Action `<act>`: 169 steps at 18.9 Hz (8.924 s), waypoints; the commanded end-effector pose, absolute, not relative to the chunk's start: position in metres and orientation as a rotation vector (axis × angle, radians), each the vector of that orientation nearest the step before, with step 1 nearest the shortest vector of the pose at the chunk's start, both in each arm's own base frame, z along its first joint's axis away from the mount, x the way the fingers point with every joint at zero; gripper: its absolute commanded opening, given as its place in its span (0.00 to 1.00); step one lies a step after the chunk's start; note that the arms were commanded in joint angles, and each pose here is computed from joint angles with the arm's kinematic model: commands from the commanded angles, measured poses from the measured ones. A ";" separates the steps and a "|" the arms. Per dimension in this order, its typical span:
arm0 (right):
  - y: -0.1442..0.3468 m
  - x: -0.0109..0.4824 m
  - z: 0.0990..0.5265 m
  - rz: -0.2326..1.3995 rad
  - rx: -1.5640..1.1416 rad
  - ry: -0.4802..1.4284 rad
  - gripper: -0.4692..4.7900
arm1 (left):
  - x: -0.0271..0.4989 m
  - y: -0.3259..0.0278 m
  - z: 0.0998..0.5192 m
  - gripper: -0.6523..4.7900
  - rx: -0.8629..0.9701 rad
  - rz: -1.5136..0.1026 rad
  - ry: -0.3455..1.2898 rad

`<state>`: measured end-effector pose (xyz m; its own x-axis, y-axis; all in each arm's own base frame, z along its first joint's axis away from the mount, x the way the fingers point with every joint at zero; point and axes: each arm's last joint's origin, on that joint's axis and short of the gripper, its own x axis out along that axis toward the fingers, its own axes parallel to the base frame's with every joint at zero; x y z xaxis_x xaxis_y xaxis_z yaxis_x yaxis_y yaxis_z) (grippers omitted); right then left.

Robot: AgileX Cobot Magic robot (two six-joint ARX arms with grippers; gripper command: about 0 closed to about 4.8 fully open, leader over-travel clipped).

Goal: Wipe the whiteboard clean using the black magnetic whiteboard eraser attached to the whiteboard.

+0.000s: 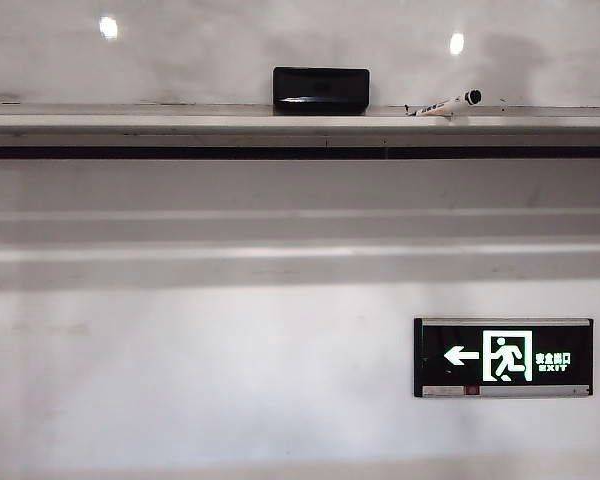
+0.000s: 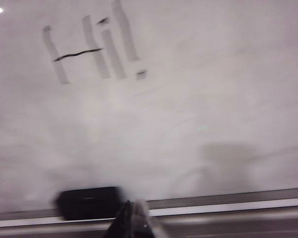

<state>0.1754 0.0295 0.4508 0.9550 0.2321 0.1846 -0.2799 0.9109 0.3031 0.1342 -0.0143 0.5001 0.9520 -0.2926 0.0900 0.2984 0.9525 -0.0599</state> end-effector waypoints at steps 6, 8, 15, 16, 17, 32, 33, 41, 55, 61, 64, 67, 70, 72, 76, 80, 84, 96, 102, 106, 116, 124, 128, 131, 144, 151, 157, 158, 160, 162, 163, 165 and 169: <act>0.082 0.222 0.439 0.471 0.444 -0.139 0.08 | 0.160 -0.064 0.513 0.11 0.024 -0.520 -0.068; 0.101 0.235 0.428 0.516 0.446 -0.101 0.08 | 0.163 -0.076 0.510 0.11 0.060 -0.545 -0.066; 0.142 0.264 0.404 0.567 0.049 -0.206 0.08 | 0.166 -0.088 0.516 0.11 0.046 -0.573 -0.138; 0.148 0.266 0.400 0.559 -0.133 -0.244 0.08 | 0.166 -0.088 0.517 0.11 0.041 -0.572 -0.152; 0.152 0.268 0.396 0.552 -0.280 -0.275 0.08 | 0.165 -0.087 0.518 0.11 0.040 -0.572 -0.157; 0.209 0.327 0.321 0.339 -1.019 -0.362 0.94 | 0.164 -0.087 0.520 0.11 0.012 -0.578 -0.159; 0.212 0.332 0.320 0.335 -1.041 -0.365 0.94 | 0.164 -0.087 0.520 0.11 0.012 -0.578 -0.159; 0.219 0.382 0.317 0.274 -1.149 -0.321 0.88 | 0.164 -0.087 0.521 0.11 0.012 -0.582 -0.161; 0.210 0.397 0.335 0.279 -1.180 -0.235 0.68 | 0.163 -0.087 0.525 0.11 0.004 -0.580 -0.206; 0.211 0.401 0.321 0.317 -1.203 -0.174 0.66 | 0.163 -0.087 0.525 0.11 -0.010 -0.586 -0.203; 0.213 0.404 0.316 0.322 -1.207 -0.168 0.56 | 0.163 -0.087 0.525 0.11 -0.010 -0.586 -0.204; 0.210 0.406 0.315 0.310 -1.207 -0.163 0.32 | 0.163 -0.087 0.525 0.11 -0.011 -0.585 -0.207; 0.208 0.407 0.319 0.280 -1.195 -0.192 0.25 | 0.163 -0.086 0.527 0.11 -0.013 -0.585 -0.218; 0.208 0.407 0.322 0.263 -1.185 -0.217 0.62 | 0.163 -0.086 0.526 0.11 -0.012 -0.585 -0.217; 0.210 0.403 0.325 0.264 -1.196 -0.197 0.84 | 0.162 -0.086 0.527 0.11 -0.013 -0.585 -0.218; 0.207 0.396 0.326 0.341 -1.227 -0.131 0.84 | 0.162 -0.086 0.527 0.11 -0.013 -0.585 -0.219; 0.206 0.395 0.323 0.367 -1.267 -0.097 0.83 | 0.162 -0.086 0.527 0.11 -0.014 -0.585 -0.223; 0.210 0.412 0.315 0.350 -1.286 -0.018 0.68 | 0.160 -0.085 0.531 0.11 -0.043 -0.601 -0.253; 0.209 0.415 0.331 0.167 -1.229 -0.126 0.34 | 0.159 -0.085 0.531 0.11 -0.043 -0.601 -0.254; 0.208 0.415 0.346 0.080 -1.175 -0.227 0.35 | 0.159 -0.085 0.531 0.11 -0.043 -0.601 -0.254; 0.208 0.412 0.346 0.151 -1.087 -0.199 0.46 | 0.159 -0.085 0.532 0.11 -0.046 -0.602 -0.263; 0.205 0.407 0.365 0.086 -0.898 -0.302 0.35 | 0.159 -0.085 0.532 0.11 -0.060 -0.604 -0.260; 0.200 0.397 0.382 0.084 -0.785 -0.330 0.35 | 0.159 -0.085 0.532 0.11 -0.060 -0.604 -0.261; 0.196 0.390 0.395 0.082 -0.719 -0.354 0.35 | 0.159 -0.085 0.532 0.11 -0.060 -0.604 -0.261; 0.158 0.383 0.484 -0.037 -0.563 -0.515 0.35 | 0.159 -0.085 0.532 0.11 -0.059 -0.608 -0.257; 0.093 0.392 0.509 -0.124 -0.265 -0.580 0.28 | 0.159 -0.085 0.532 0.11 -0.058 -0.611 -0.257; 0.070 0.396 0.512 -0.091 -0.243 -0.615 0.28 | 0.159 -0.085 0.532 0.11 -0.058 -0.612 -0.257; 0.074 0.396 0.511 -0.046 -0.257 -0.615 0.28 | 0.159 -0.085 0.532 0.11 -0.058 -0.612 -0.256; 0.095 0.395 0.506 0.084 -0.275 -0.587 0.28 | 0.159 -0.085 0.532 0.11 -0.058 -0.612 -0.256; 0.114 0.392 0.502 0.195 -0.286 -0.567 0.28 | 0.159 -0.085 0.531 0.11 -0.057 -0.612 -0.249; 0.124 0.392 0.500 0.241 -0.289 -0.564 0.28 | 0.159 -0.085 0.530 0.11 -0.057 -0.612 -0.243; 0.141 0.391 0.494 0.336 -0.296 -0.548 0.28 | 0.159 -0.085 0.530 0.11 -0.055 -0.612 -0.239; 0.168 0.391 0.480 0.468 -0.319 -0.476 0.28 | 0.156 -0.085 0.531 0.11 -0.054 -0.631 -0.242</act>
